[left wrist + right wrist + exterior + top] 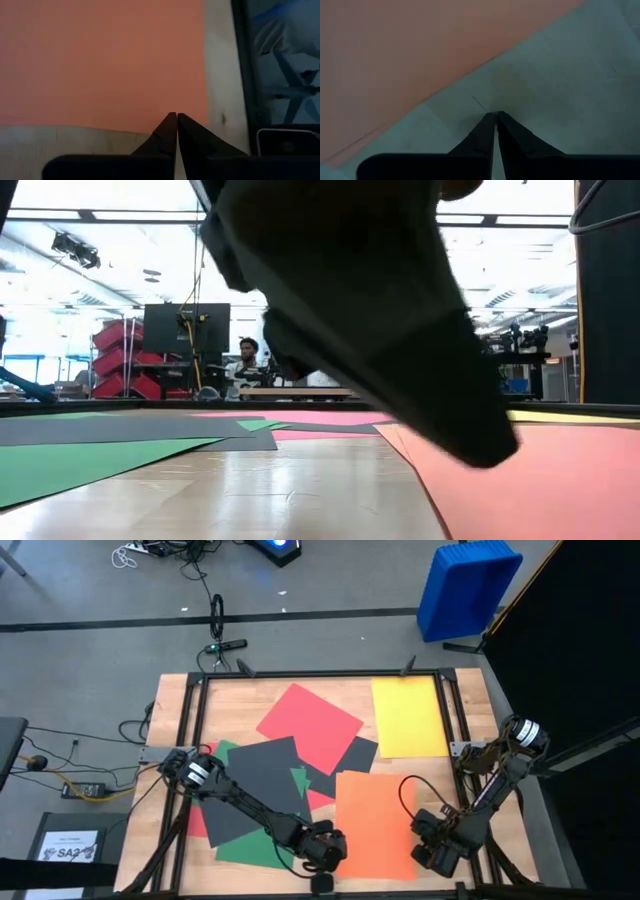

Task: Organize paper
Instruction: Stack the orange colored paper on top of the orange colored papers

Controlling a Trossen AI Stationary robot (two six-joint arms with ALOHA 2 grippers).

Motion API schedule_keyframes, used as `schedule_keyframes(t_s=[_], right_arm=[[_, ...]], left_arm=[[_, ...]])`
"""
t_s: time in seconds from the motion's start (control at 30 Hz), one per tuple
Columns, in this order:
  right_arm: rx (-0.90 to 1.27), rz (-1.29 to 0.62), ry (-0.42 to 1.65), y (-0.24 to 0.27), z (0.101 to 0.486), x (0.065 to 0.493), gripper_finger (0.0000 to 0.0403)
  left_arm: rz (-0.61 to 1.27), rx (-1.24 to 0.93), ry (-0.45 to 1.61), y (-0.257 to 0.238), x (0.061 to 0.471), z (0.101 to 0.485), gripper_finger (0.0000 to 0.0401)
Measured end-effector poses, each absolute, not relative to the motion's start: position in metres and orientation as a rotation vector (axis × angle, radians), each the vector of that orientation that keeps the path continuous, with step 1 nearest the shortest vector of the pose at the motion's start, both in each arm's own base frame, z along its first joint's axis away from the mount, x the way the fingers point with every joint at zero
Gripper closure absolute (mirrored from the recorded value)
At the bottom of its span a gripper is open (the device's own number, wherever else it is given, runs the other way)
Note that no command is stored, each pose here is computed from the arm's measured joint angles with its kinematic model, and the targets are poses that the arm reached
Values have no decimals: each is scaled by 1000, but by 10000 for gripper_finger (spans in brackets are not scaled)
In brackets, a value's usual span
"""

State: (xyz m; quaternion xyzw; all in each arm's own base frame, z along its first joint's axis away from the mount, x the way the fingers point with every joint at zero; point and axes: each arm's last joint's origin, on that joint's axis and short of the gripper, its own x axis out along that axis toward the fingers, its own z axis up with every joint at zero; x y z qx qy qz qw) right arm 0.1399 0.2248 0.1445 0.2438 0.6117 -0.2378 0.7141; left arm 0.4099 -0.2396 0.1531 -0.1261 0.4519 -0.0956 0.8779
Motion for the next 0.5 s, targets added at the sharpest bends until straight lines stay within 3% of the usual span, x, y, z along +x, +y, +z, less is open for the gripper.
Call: schedule_keyframes(t_s=[0.23, 0.5], right_arm=[[456, -604, 1367, 213, 151, 133, 403], [302, -801, 1405, 180, 153, 132, 403]], left_arm=[[-166, -210, 935, -236, 415, 163, 401], [-67, -133, 1091, -218, 411, 166, 401]])
